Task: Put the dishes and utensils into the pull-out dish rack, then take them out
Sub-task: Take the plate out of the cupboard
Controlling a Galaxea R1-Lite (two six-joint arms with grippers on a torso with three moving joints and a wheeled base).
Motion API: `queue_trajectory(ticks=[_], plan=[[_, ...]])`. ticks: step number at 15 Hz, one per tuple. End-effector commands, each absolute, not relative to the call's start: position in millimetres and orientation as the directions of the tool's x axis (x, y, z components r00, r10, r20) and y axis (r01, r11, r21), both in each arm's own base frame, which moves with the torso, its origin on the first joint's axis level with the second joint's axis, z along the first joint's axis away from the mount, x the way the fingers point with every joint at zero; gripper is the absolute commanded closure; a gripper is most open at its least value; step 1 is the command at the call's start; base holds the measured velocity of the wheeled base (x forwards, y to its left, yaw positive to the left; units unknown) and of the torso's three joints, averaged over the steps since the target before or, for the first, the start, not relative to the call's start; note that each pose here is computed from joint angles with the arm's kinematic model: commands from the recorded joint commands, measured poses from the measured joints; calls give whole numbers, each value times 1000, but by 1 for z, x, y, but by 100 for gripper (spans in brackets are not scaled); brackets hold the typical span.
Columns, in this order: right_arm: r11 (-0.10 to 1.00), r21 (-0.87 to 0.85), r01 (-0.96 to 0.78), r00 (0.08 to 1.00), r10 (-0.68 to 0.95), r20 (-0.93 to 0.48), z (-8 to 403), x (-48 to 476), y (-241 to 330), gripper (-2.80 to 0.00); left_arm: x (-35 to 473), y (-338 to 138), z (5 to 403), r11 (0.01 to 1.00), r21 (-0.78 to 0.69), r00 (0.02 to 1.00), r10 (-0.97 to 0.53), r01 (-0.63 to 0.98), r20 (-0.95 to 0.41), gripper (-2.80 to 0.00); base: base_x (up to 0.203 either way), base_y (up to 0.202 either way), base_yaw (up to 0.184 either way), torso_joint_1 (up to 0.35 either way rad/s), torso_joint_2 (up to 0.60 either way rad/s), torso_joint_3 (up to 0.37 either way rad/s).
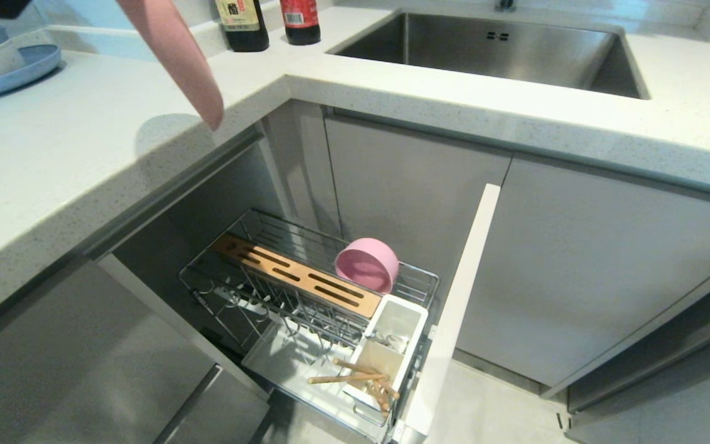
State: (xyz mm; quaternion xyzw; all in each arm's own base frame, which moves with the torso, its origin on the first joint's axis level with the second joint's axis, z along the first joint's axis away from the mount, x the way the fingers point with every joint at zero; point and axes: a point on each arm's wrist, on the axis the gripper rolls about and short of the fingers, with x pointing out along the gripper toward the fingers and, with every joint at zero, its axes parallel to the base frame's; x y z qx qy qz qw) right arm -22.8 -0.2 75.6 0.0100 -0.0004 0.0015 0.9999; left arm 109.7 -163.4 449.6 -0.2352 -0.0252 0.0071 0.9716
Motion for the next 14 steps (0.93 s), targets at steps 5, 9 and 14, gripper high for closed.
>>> queue_trajectory(ticks=[5, 9, 14], plan=[[1000, 20, -3, 1000, 3, 0, 75, -23, 0, 0, 101, -66, 475, 877, -446, 954, 264, -177, 142, 0, 0, 0, 0, 0, 0, 0], [1000, 20, -4, 1000, 4, 0, 75, -23, 0, 0, 62, -8, 477, 899, -337, 910, 360, -279, 206, 0, 0, 0, 0, 0, 0, 0], [1000, 20, -3, 1000, 3, 0, 75, -23, 0, 0, 52, 14, 464, 766, -205, 745, 641, -609, 184, 0, 0, 0, 0, 0, 0, 0]])
